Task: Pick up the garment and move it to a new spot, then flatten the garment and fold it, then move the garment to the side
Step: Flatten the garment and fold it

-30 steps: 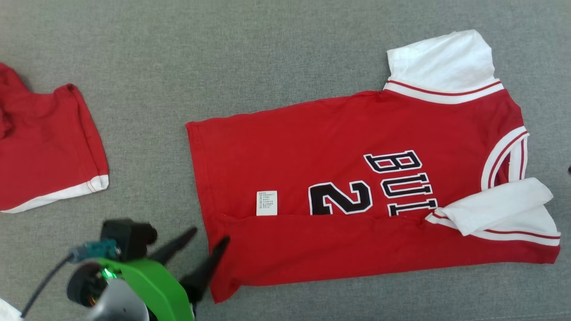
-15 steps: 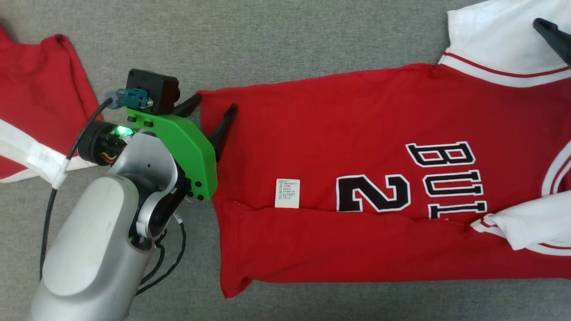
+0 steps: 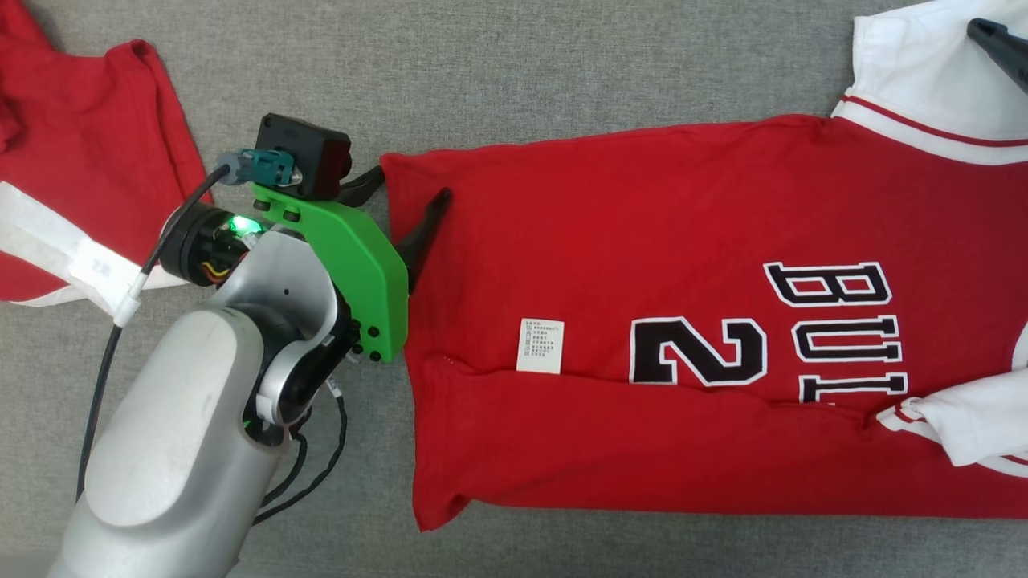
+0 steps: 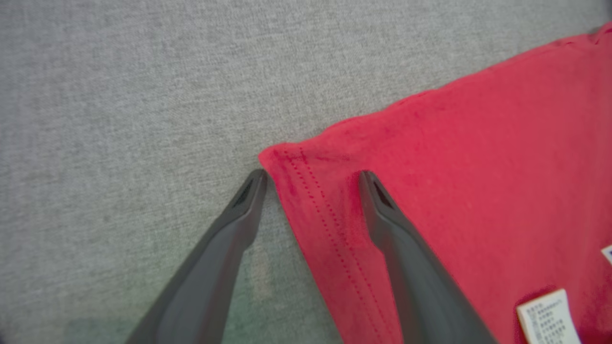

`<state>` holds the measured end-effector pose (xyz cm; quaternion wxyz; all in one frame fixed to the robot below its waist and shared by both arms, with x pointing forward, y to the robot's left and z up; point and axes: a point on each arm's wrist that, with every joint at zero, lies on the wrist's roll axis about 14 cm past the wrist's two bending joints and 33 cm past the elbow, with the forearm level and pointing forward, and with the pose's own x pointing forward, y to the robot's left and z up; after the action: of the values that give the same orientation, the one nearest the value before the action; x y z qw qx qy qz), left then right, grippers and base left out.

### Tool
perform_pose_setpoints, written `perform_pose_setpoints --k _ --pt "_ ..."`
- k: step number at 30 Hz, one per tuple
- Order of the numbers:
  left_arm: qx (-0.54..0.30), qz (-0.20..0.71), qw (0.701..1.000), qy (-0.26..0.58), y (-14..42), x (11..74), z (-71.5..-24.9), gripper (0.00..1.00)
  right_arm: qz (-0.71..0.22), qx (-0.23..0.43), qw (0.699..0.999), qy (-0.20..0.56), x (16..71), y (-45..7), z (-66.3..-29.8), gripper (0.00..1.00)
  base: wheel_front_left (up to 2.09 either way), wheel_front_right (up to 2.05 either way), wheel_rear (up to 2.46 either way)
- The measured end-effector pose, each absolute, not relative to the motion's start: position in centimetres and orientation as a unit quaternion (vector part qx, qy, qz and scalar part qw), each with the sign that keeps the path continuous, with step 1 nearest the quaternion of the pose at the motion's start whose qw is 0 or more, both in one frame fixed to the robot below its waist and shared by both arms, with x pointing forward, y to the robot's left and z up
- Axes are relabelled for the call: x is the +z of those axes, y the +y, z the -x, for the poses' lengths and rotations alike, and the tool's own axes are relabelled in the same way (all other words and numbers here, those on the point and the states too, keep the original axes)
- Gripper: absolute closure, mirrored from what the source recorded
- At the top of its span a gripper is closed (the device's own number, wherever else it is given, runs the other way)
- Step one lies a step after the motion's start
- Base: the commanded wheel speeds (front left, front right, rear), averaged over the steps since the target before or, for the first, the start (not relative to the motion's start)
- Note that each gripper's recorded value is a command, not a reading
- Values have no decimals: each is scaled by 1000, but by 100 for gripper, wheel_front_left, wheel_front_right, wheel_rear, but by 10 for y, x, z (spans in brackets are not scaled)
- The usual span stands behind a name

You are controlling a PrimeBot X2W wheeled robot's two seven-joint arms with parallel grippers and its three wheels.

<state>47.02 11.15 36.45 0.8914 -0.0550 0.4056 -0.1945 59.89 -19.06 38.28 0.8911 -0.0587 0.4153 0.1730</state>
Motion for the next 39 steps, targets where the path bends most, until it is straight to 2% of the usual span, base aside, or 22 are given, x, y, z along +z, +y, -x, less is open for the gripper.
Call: perform_pose_setpoints --k 8,9,10,11,12,13,20,28,33,39 --pt "-196 70 890 406 108 367 -471 0 66 165 894 412 379 -189 -606 0 0 0 0" --pt "-196 70 891 405 108 367 -472 15 64 164 897 405 380 -188 -608 0 0 0 0" --pt "-194 74 893 400 107 367 -474 50 59 163 899 403 378 -188 -609 0 0 0 0" --pt "-189 80 894 399 106 367 -477 70 56 163 899 402 377 -186 -609 0 0 0 0" --pt "-189 86 893 398 104 367 -478 100 57 166 900 399 376 -184 -610 43 0 0 0" --pt "-190 86 893 399 103 366 -479 100 55 169 902 393 377 -181 -611 100 0 0 0" --pt "-198 109 896 381 96 370 -489 100 20 165 931 324 404 -183 -630 100 0 0 0" --pt "-207 125 917 317 91 399 -506 100 3 181 955 236 459 -194 -627 100 0 0 0" --pt "-217 146 925 276 86 425 -504 100 -8 194 962 191 483 -200 -602 100 0 0 0" --pt "-224 161 918 286 86 431 -462 100 -24 200 960 195 479 -207 -542 100 0 0 0"
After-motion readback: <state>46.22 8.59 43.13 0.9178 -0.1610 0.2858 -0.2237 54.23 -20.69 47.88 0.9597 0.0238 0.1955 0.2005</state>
